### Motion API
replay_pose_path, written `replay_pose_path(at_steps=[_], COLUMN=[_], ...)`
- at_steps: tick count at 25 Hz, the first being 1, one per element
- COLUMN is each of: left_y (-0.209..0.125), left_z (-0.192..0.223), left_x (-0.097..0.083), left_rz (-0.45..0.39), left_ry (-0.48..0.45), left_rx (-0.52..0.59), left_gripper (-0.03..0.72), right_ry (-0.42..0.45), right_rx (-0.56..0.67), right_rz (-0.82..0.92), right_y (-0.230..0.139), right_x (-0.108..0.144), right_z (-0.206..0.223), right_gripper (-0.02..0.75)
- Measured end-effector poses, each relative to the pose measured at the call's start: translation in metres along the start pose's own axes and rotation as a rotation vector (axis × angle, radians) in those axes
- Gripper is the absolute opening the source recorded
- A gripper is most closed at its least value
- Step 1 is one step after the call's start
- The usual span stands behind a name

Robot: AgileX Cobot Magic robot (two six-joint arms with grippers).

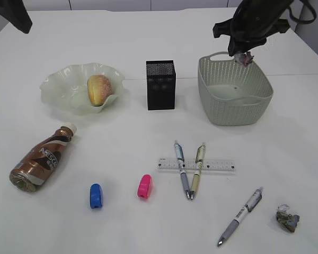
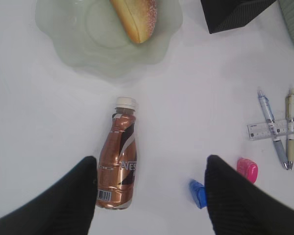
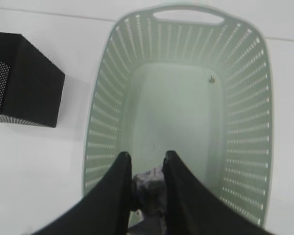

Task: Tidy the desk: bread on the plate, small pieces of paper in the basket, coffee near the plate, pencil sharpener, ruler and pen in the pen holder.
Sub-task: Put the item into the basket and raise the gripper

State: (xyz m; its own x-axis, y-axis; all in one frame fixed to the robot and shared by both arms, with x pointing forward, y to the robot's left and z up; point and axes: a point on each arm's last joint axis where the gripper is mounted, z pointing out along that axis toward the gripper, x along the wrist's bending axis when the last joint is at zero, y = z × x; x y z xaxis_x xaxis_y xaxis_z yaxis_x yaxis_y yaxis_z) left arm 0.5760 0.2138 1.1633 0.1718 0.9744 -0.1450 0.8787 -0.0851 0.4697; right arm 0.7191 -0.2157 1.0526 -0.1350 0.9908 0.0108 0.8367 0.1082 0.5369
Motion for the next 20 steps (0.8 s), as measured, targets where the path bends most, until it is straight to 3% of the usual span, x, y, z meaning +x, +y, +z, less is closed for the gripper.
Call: replay_pose_path(at_steps=[4,10,12,15,20], left_y=[0.0,0.0,0.0,0.0,0.0], left_z=[0.0,0.0,0.0,-0.001,-0.002], left_x=[0.0,0.0,0.0,0.0,0.0], left_rz=[0.0,0.0,0.0,0.0,0.001], left_ry=[0.0,0.0,0.0,0.0,-0.001], left_rx=[0.0,0.0,0.0,-0.002,-0.005], left_gripper=[0.497,0.497,0.497,0.497,0.497], right_ry=[-0.004,-0.009,-0.014,-0.015,-0.004], right_rx=[-0.032,-0.101,-0.103,-0.1,0.016], right_rz=[0.0,-0.004,-0.008,-0.008,0.008], right_y=[0.003,0.009,0.01,0.01,0.004], right_x=[0.0,-0.001,-0.001,-0.001,0.0], right_z=[0.011,0.011,0.011,0.01,-0.001], right_gripper=[0.202,0.428,0.468,0.487,0.488])
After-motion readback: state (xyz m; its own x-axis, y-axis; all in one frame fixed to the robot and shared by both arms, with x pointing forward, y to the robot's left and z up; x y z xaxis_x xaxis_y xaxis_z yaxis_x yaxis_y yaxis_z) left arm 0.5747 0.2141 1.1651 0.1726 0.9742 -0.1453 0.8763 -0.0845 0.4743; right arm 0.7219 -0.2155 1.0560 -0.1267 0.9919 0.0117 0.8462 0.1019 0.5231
